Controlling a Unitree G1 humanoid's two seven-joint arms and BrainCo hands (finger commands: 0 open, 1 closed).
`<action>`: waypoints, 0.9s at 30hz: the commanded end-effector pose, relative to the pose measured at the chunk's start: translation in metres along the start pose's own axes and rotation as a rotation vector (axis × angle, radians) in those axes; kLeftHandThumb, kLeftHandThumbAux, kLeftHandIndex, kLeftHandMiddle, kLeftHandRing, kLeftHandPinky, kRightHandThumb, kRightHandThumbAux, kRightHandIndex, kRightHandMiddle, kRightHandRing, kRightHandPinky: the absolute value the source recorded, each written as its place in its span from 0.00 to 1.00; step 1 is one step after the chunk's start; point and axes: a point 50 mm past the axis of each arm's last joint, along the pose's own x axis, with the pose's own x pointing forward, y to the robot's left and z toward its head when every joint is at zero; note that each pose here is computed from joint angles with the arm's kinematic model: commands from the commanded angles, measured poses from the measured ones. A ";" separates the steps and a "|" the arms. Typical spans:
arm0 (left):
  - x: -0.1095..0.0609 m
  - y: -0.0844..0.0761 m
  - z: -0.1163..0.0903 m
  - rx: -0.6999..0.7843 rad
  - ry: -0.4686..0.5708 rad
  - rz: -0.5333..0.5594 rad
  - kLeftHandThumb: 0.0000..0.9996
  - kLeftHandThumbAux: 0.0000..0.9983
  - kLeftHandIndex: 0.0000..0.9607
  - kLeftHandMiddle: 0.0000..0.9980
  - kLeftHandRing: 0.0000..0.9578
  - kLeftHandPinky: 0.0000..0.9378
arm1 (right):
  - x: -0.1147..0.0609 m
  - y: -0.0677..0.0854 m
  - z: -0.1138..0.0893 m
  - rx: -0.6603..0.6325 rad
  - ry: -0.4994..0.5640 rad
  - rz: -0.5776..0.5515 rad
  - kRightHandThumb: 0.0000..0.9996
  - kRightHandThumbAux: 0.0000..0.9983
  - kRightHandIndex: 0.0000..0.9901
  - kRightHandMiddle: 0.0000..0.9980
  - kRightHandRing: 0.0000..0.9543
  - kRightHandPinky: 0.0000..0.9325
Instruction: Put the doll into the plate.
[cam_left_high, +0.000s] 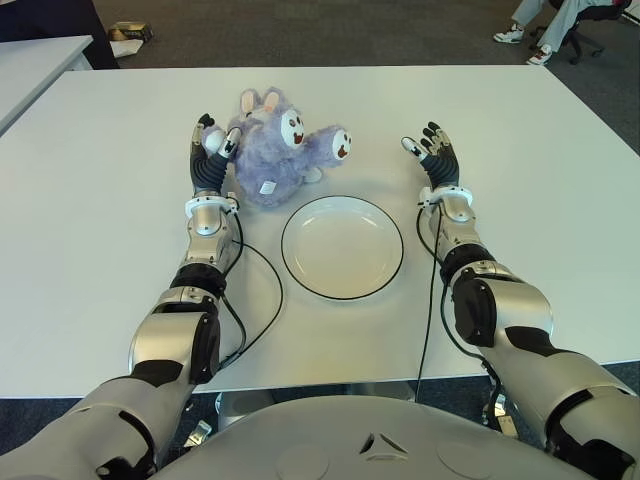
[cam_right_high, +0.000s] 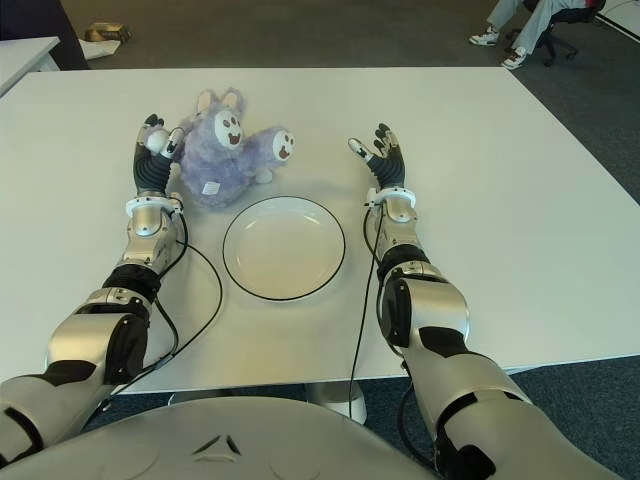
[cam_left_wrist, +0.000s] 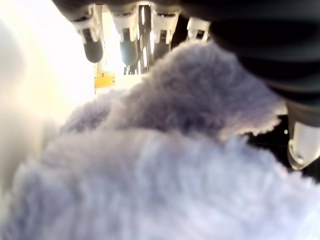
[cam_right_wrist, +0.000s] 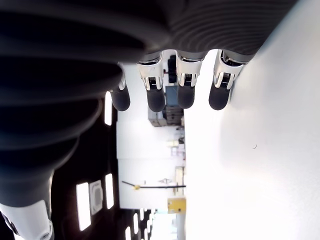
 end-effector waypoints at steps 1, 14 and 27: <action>-0.040 0.002 -0.050 0.040 0.197 -0.015 0.00 0.48 0.00 0.09 0.08 0.04 | -0.023 0.001 -0.046 0.021 0.184 -0.006 0.07 0.67 0.02 0.03 0.03 0.04; -0.041 0.002 -0.051 0.043 0.193 -0.010 0.00 0.48 0.00 0.09 0.08 0.02 | -0.023 0.000 -0.047 0.019 0.185 -0.008 0.06 0.67 0.02 0.03 0.03 0.04; -0.042 0.002 -0.051 0.040 0.195 -0.010 0.00 0.48 0.00 0.10 0.08 0.03 | -0.024 -0.001 -0.047 0.018 0.184 -0.008 0.06 0.67 0.02 0.03 0.03 0.05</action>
